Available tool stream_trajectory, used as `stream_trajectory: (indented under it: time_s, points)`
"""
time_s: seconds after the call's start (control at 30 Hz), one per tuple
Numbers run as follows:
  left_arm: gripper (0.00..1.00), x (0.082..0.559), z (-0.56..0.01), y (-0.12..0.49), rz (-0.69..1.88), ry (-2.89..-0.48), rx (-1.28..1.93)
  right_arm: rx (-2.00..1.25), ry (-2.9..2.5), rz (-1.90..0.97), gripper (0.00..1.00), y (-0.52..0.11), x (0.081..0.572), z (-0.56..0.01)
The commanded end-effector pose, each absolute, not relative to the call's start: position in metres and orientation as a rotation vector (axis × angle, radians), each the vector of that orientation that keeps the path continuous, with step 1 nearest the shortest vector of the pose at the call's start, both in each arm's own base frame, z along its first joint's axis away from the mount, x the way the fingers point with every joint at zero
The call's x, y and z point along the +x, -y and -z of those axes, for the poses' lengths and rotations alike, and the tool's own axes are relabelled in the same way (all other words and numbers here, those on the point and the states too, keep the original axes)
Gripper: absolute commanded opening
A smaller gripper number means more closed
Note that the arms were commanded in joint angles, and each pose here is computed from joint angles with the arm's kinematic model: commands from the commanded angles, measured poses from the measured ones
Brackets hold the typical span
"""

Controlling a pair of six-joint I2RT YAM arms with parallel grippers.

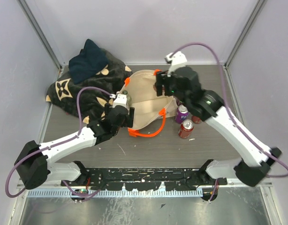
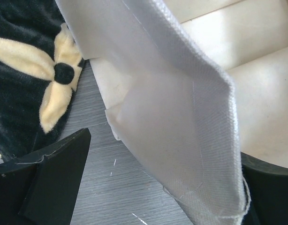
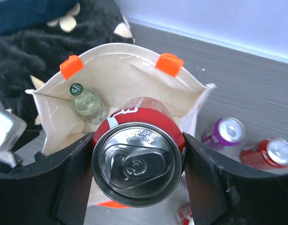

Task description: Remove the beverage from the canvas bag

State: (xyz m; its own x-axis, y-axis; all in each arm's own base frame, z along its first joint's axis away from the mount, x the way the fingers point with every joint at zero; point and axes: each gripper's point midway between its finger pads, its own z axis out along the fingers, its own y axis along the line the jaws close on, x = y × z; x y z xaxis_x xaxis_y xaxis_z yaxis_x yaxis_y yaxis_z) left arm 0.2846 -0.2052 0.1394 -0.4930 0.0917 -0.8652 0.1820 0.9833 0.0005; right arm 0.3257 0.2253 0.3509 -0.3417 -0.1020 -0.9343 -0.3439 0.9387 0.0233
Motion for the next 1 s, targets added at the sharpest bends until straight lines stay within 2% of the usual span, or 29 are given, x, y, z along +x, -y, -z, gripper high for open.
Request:
stream_trajectory:
  time_s: [0.0, 0.23, 0.47, 0.97]
  points:
    - [0.98, 0.294, -0.147, 0.205, 0.076, -2.065, 0.192, -0.175, -1.813, -0.290, 0.01, -0.183, 0.292, -0.398]
    - [0.98, 0.306, -0.141, 0.197, 0.042, -2.078, 0.155, -0.203, -1.987, -0.298, 0.01, -0.173, 0.254, -0.339]
    - [0.98, 0.319, -0.139, 0.194, 0.065, -2.085, 0.107, -0.252, -2.102, -0.379, 0.01, -0.187, 0.239, -0.277]
    - [0.98, 0.319, -0.148, 0.192, 0.086, -2.059, 0.077, -0.309, -2.172, -0.291, 0.01, -0.210, 0.267, -0.184]
